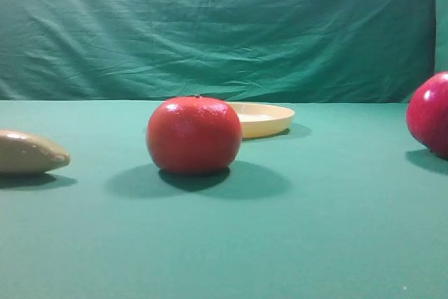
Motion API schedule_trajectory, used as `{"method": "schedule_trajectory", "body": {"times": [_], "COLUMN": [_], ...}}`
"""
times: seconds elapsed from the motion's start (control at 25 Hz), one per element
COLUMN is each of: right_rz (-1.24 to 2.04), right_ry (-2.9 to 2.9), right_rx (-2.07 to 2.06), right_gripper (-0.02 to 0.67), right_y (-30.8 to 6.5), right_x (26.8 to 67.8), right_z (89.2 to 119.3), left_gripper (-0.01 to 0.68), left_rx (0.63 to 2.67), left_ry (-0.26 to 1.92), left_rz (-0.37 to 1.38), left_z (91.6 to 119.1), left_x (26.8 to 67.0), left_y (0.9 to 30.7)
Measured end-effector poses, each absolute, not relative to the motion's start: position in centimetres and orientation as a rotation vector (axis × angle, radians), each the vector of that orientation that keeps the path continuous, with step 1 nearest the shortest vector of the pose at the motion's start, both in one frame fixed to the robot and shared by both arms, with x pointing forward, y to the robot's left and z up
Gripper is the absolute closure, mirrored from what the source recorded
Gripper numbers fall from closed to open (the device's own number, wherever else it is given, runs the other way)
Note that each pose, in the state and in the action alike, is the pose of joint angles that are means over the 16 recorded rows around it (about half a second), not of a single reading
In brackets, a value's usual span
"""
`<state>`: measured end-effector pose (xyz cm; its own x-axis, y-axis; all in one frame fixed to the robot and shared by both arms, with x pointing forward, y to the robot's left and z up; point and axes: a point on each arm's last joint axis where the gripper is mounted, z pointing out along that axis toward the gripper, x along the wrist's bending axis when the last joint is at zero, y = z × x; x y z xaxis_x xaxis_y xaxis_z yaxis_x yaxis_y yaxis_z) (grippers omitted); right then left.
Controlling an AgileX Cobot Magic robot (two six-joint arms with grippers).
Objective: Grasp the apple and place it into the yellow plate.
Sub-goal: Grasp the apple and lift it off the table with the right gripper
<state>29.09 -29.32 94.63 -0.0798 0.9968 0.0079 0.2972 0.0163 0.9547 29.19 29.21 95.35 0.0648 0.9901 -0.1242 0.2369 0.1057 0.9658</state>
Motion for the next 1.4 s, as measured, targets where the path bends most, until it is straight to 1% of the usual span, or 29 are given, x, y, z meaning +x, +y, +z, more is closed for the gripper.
{"method": "schedule_trajectory", "body": {"times": [1.08, 1.4], "right_rz": [1.108, 1.210], "right_ry": [1.493, 1.418], "right_rx": [1.387, 1.397], "right_gripper": [0.649, 0.649], "right_y": [-29.32, -29.14], "right_x": [29.09, 29.23], "right_z": [94.63, 95.26], "left_gripper": [0.516, 0.516], "left_rx": [1.326, 1.326], "left_ry": [1.371, 1.371], "left_rz": [0.944, 0.944], "left_z": [95.35, 95.35], "left_x": [29.19, 29.19], "left_y": [29.21, 29.21]}}
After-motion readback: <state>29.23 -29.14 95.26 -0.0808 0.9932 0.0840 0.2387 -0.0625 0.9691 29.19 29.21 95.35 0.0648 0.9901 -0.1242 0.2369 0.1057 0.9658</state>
